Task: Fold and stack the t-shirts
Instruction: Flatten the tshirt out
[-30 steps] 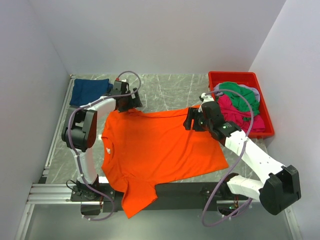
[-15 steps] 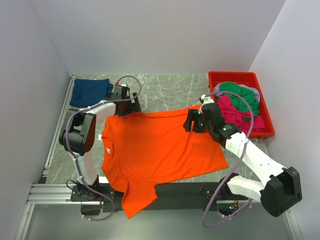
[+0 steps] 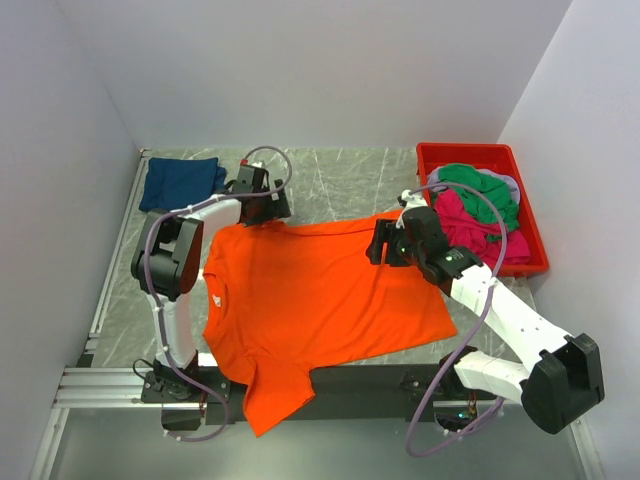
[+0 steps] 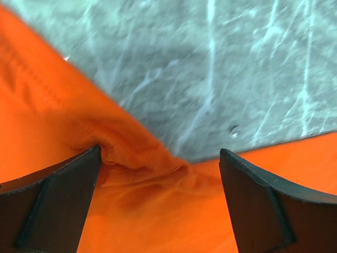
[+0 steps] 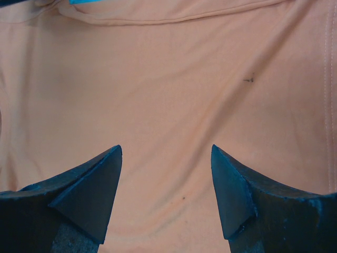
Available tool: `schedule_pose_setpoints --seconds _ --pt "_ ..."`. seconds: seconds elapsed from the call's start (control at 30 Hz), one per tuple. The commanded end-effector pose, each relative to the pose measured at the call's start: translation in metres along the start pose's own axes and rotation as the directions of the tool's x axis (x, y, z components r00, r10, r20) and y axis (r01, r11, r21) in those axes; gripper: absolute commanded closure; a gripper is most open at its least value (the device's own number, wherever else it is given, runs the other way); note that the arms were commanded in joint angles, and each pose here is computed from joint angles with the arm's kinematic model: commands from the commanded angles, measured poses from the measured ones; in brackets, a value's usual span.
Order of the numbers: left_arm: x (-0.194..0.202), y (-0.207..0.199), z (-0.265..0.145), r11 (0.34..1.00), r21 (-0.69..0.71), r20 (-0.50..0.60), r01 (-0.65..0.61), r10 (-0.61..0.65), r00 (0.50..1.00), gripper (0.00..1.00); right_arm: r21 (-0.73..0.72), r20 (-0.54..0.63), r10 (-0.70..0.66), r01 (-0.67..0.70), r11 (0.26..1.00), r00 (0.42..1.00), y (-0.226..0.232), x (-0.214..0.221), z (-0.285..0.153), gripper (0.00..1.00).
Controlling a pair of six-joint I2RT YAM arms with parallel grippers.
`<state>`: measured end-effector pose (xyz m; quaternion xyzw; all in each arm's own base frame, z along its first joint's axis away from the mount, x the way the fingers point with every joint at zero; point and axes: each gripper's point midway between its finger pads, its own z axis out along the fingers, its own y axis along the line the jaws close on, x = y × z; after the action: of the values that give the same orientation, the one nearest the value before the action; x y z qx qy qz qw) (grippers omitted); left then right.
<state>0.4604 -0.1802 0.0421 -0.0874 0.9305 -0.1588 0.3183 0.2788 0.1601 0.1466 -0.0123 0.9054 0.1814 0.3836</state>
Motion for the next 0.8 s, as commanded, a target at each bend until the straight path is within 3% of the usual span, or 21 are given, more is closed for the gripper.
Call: schedule_pose_setpoints --seconds 0.0,0.43,0.77 --pt "-0.013 -0.023 0.005 0.999 0.051 0.023 -0.004 0.003 1.0 0.01 -0.007 0.025 -0.003 0.004 1.0 1.0 0.002 -0.002 -0.004 0.25" --pt "-0.05 -0.093 0.007 0.981 0.191 0.122 -0.007 -0.017 0.992 0.01 0.0 0.001 -0.008 0.008 1.0 1.0 0.0 0.006 0.0 0.25" --pt "-0.069 -0.091 0.011 0.991 0.125 0.156 -0.05 0.03 0.987 0.01 0.014 -0.006 -0.015 0.015 1.0 1.0 -0.003 0.01 0.003 0.25"
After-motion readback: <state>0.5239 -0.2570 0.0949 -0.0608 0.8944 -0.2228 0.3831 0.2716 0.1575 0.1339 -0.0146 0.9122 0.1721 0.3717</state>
